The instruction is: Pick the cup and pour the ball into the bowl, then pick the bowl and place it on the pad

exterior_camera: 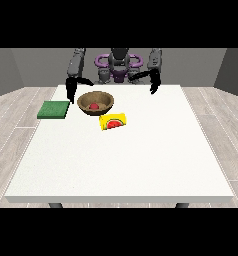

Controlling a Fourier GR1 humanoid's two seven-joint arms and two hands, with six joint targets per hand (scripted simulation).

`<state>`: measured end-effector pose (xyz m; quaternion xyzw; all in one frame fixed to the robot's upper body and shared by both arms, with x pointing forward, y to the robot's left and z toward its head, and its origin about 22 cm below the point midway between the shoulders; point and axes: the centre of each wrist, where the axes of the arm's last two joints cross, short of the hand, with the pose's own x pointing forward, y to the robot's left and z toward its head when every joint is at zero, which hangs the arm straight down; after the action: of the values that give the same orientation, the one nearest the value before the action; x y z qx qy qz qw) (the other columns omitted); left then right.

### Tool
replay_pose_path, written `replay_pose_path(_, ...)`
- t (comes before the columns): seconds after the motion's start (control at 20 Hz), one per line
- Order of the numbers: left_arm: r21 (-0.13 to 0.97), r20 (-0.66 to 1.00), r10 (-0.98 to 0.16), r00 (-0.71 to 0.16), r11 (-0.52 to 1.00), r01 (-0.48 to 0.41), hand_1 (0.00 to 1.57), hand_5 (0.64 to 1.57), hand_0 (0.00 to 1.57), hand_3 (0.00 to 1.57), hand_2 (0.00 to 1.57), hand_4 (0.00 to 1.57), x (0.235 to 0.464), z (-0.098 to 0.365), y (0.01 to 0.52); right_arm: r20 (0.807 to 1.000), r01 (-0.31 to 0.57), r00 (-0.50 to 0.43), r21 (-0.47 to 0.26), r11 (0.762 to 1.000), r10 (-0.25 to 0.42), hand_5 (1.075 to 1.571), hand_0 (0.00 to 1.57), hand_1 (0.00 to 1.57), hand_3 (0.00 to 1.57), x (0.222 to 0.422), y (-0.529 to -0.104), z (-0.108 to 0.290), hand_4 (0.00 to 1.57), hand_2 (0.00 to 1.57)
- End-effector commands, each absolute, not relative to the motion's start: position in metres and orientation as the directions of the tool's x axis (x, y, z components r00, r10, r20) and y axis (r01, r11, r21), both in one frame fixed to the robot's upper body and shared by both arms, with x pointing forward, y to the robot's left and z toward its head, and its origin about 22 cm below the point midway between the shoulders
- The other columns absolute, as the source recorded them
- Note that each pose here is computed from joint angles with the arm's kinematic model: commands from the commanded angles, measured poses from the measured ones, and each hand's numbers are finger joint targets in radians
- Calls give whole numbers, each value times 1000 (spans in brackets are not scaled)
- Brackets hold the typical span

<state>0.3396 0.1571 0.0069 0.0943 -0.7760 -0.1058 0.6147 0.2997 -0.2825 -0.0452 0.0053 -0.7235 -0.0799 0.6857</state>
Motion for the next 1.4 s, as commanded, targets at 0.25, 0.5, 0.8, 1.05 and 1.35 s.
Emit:
replay_pose_path(0.25, 211, 941, -195, -276, 977, 30, 0, 1565, 0, 0, 0, 0, 343, 26, 210, 990, 177, -66, 137, 975, -127, 1567, 0, 0, 0, 321, -300, -52, 259, 0)
replay_pose_path(0.5, 231, 947, -223, -231, 973, 7, 0, 1565, 0, 0, 0, 0, 323, 6, 220, 993, 153, 24, 111, 982, -116, 1561, 0, 0, 0, 316, -282, -75, 194, 0)
replay_pose_path(0.8, 235, 910, -205, -360, 971, 40, 0, 1566, 0, 0, 0, 0, 338, 49, 203, 988, 181, -69, 152, 972, -141, 1564, 0, 0, 0, 326, -289, -80, 142, 0)
replay_pose_path(1.05, 232, 915, -213, -342, 973, 16, 0, 1566, 0, 0, 0, 0, 343, 59, 223, 965, 280, 106, 202, 938, -240, 1547, 0, 0, 0, 311, -270, -103, 464, 0)
replay_pose_path(1.35, 234, 903, -176, -393, 966, 106, 0, 1549, 0, 0, 0, 568, 340, 64, 209, 927, 357, 295, -334, 872, 233, 1536, 1571, 1571, 1570, 278, -307, -121, 920, 1571)
